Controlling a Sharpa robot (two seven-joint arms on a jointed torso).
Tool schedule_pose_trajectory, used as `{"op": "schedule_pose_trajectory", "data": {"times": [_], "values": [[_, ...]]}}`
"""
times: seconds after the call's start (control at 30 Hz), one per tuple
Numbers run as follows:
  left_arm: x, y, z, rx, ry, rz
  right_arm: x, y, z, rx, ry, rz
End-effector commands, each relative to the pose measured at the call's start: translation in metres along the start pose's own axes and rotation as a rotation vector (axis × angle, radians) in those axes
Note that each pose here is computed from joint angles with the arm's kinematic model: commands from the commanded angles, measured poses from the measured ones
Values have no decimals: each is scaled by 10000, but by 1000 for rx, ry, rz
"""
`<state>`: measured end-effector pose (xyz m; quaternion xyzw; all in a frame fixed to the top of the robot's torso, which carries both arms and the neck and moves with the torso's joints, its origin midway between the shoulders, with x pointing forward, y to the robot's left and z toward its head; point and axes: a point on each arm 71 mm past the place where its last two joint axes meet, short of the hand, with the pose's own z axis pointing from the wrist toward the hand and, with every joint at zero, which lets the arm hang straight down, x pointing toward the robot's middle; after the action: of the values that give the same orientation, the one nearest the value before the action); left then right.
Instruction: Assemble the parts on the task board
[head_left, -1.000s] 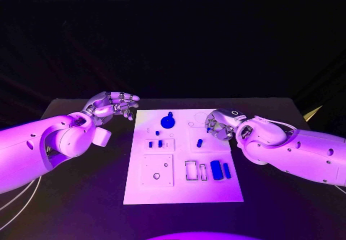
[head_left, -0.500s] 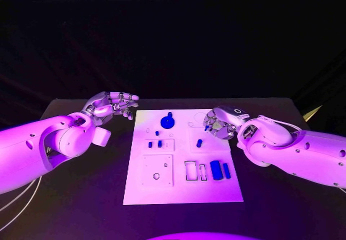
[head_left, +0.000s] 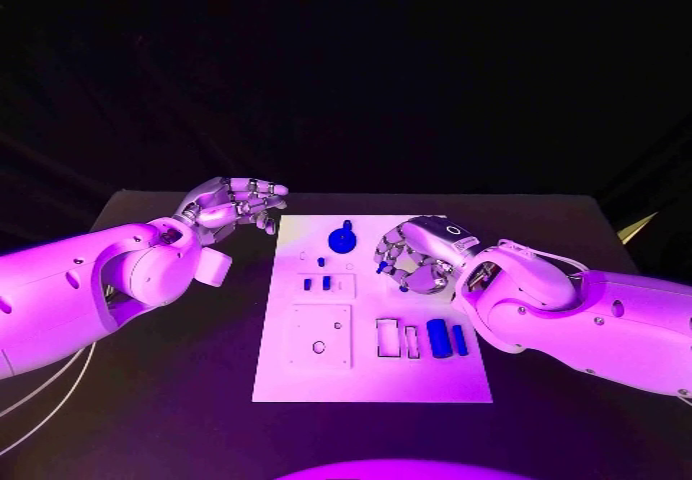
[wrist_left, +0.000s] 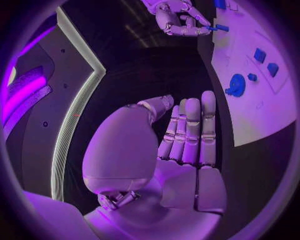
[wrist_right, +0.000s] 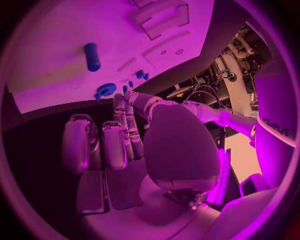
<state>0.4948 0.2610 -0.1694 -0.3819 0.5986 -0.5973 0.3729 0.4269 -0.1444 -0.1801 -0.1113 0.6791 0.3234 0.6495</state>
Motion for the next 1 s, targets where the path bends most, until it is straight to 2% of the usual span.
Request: {"op": "schedule_pose_trajectory", "data": {"times": [0.03, 0.27, 0.53, 1.0], "values": [[46, -19, 14, 16, 19, -13, 38, 123, 26, -45, 9, 9], [75, -20, 19, 14, 25, -14, 158, 303, 83, -88, 38, 23], [103, -18, 31, 13, 35, -2, 382, 424, 134, -115, 90, 29], [133, -16, 45, 12, 49, 16, 638, 466, 159, -118, 155, 26]]}}
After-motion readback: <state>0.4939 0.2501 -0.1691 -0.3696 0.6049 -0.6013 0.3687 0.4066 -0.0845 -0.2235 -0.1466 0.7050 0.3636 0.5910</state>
